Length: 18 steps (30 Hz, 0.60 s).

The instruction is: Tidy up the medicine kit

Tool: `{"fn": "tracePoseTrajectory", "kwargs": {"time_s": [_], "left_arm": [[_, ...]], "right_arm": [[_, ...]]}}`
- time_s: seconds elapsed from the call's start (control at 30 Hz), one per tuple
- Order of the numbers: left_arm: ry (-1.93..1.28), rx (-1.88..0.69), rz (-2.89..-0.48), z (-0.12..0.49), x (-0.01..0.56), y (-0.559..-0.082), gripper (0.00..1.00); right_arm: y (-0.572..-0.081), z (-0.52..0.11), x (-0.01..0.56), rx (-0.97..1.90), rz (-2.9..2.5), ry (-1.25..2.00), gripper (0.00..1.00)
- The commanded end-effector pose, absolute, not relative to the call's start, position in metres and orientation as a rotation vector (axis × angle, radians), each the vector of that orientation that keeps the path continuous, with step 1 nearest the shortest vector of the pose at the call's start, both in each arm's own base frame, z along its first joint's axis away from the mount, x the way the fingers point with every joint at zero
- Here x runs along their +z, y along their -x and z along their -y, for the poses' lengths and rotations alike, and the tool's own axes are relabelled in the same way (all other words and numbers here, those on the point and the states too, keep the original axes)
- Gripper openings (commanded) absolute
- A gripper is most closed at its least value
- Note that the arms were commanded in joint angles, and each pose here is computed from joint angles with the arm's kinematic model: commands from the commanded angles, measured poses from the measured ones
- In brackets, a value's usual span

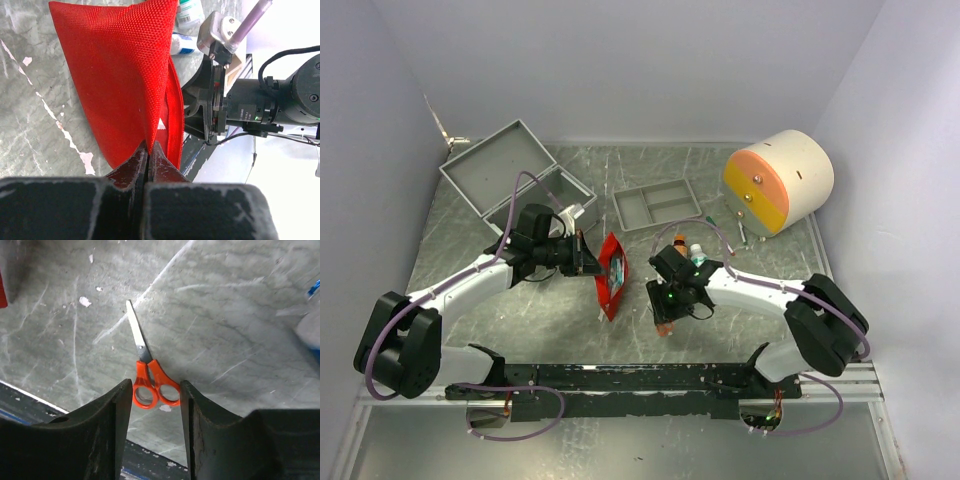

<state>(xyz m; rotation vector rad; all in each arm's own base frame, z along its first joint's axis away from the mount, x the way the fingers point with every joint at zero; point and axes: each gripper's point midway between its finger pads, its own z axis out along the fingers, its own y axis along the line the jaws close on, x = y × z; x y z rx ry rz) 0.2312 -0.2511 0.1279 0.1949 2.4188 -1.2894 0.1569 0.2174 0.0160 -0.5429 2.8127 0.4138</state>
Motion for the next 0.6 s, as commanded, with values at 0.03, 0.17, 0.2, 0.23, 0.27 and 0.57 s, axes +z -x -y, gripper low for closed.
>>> {"fn": "tracePoseTrajectory", "kwargs": {"time_s": [0.03, 0.17, 0.2, 0.23, 0.27, 0.57], "left_arm": [[-0.218, -1.323, -2.371, 0.256, 0.135, -0.234, 0.07], [-0.220, -1.316, -2.375, 0.256, 0.135, -0.235, 0.07], [-0.223, -1.312, -2.375, 0.255, 0.135, -0.235, 0.07], [-0.223, -1.310, -2.375, 0.255, 0.135, -0.234, 0.07], [-0.224, -1.310, -2.375, 0.255, 0.135, -0.234, 0.07], [-0.226, -1.313, -2.371, 0.255, 0.136, -0.233, 0.07]], "right_arm": [[-0.142, -0.222, 0.024, 0.522, -2.853, 0.469, 0.43], [-0.155, -0.219, 0.033, 0.469, -2.798, 0.378, 0.42], [-0.157, -0.217, 0.035, 0.453, -2.789, 0.365, 0.41], [-0.158, -0.216, 0.036, 0.437, -2.785, 0.373, 0.40], [-0.157, -0.216, 0.037, 0.421, -2.784, 0.390, 0.39], [-0.143, -0.213, 0.024, 0.285, -2.821, 0.487, 0.29]]}}
